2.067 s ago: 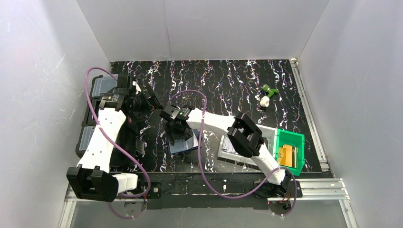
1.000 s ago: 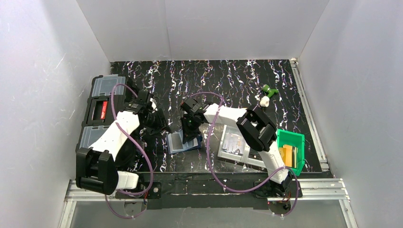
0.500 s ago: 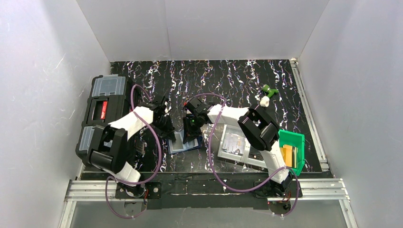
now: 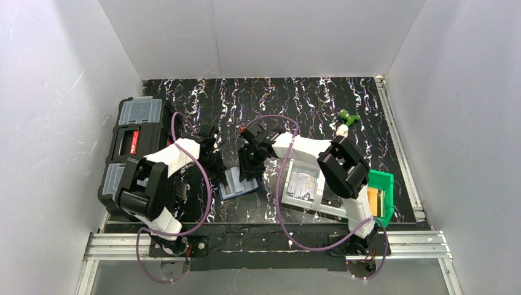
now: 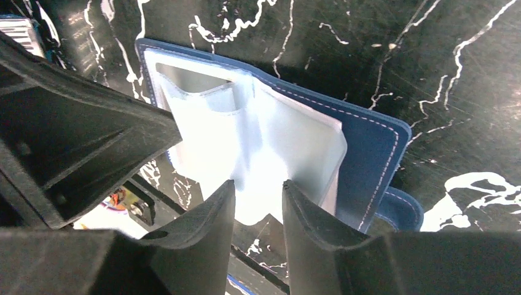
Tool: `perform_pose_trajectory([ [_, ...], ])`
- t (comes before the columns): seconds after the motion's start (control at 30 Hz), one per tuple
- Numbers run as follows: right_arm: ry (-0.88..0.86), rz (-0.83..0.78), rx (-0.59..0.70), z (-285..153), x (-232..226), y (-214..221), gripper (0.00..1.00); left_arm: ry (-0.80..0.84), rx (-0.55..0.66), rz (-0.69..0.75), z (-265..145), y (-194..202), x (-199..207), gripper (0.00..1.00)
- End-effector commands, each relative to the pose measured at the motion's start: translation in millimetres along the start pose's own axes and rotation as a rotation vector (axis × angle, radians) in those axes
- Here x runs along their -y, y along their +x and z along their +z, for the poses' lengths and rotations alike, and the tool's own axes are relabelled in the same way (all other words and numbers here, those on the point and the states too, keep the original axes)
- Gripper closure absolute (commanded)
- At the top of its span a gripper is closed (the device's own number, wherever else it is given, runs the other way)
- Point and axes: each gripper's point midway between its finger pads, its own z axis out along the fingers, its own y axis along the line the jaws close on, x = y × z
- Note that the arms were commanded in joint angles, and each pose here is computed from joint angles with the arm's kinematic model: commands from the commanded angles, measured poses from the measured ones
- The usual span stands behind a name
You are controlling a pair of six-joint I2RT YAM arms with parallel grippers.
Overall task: Take the credit cards out of the card holder
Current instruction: Remove the credit card from the card holder.
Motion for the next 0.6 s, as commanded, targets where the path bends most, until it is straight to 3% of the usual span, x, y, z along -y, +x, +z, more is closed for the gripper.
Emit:
perform_pose_trajectory([
  [0.0,0.017,-0.032,0.056,-23.3,-7.8,-10.2,0.58,-0.045,0.005,0.016,5.2,-2.7,-7.3,1.00],
  [0.57,0.025,-0.055,0.120,-51.0,-19.7,-21.7,0.57,0.012,0.016,0.088,-3.0,-6.9,25.0,1.00],
])
